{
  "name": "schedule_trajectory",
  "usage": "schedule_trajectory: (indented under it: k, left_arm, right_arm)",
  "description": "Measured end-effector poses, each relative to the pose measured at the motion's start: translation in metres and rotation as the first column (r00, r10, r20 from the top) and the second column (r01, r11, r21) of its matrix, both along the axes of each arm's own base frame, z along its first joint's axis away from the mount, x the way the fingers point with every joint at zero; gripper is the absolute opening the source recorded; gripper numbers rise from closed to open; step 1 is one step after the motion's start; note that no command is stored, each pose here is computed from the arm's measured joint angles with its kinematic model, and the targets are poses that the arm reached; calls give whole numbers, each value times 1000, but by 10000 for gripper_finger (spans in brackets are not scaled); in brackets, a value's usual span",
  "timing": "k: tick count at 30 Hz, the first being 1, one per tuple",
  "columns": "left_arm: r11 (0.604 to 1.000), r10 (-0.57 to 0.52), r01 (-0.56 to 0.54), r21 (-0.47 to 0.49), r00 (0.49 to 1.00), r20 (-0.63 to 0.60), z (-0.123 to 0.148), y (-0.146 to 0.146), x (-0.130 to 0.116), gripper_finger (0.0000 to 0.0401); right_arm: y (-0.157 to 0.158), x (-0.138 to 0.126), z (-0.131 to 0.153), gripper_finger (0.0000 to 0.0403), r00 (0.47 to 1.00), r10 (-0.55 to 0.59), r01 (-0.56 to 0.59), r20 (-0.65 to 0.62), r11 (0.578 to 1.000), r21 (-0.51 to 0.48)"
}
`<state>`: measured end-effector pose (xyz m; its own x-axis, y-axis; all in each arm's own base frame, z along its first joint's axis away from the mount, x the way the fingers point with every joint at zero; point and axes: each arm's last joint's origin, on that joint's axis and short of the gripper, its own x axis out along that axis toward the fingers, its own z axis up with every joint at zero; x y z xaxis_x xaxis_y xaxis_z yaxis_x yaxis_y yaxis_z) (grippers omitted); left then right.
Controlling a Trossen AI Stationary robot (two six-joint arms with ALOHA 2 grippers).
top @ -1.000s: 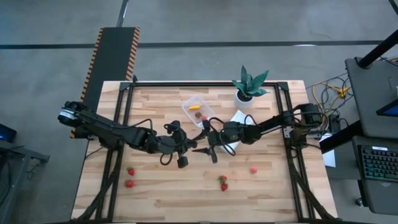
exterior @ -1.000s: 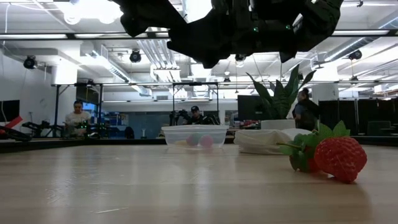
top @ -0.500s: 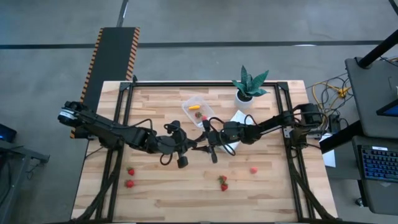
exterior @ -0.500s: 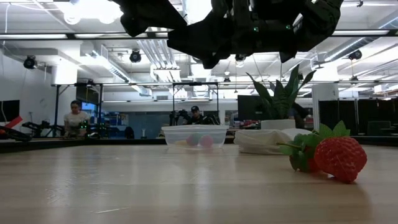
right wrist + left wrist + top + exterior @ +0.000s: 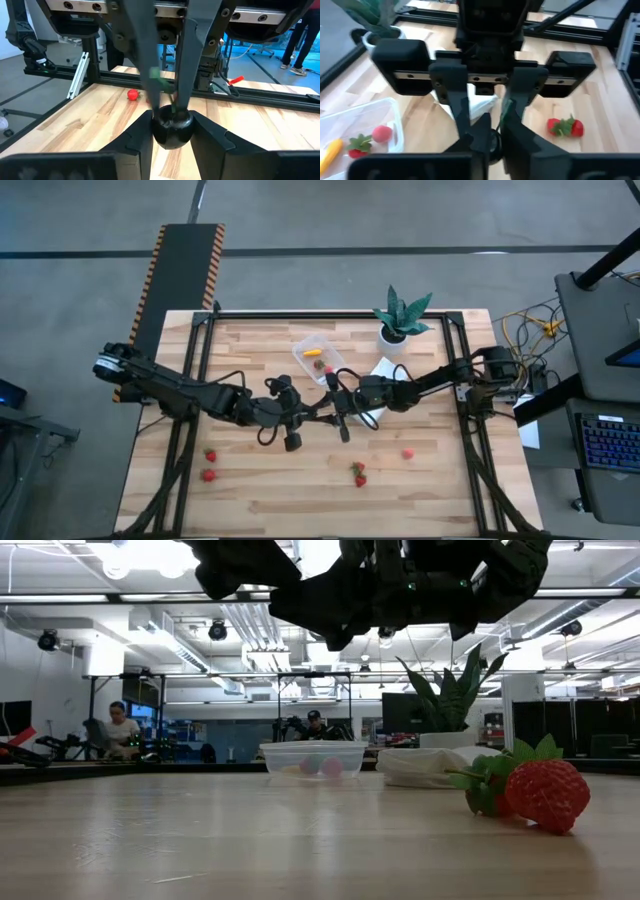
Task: Pick and placing Produce into tupperware
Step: Put the cherry into the transparent bin
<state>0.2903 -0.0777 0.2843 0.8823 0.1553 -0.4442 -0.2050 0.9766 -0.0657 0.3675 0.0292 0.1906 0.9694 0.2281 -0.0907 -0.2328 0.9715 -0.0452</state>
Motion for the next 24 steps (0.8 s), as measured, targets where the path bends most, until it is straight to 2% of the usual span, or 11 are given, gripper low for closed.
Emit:
schedule_trajectory:
  k: [8,12,18,24]
  left_arm:
    - [997,-54,55,51,998,-7,3,0,-2,149]
    - [992,-106,106,73,994,-3,8,0,-6,191]
    - [980,-152,151,129,988,-3,21,4,-19,218]
    - [970,-122,121,211,992,-9,30,11,-37,219]
  right_arm:
    - [-1,0,0,103,1000,-10,10,-1,1000,8]
    - [-1,0,0,103,1000,-11,11,-7,1000,14]
    - [-5,1,-3,103,997,-24,27,-68,999,40]
    - [-9,13,3,103,967,-66,76,-244,997,28]
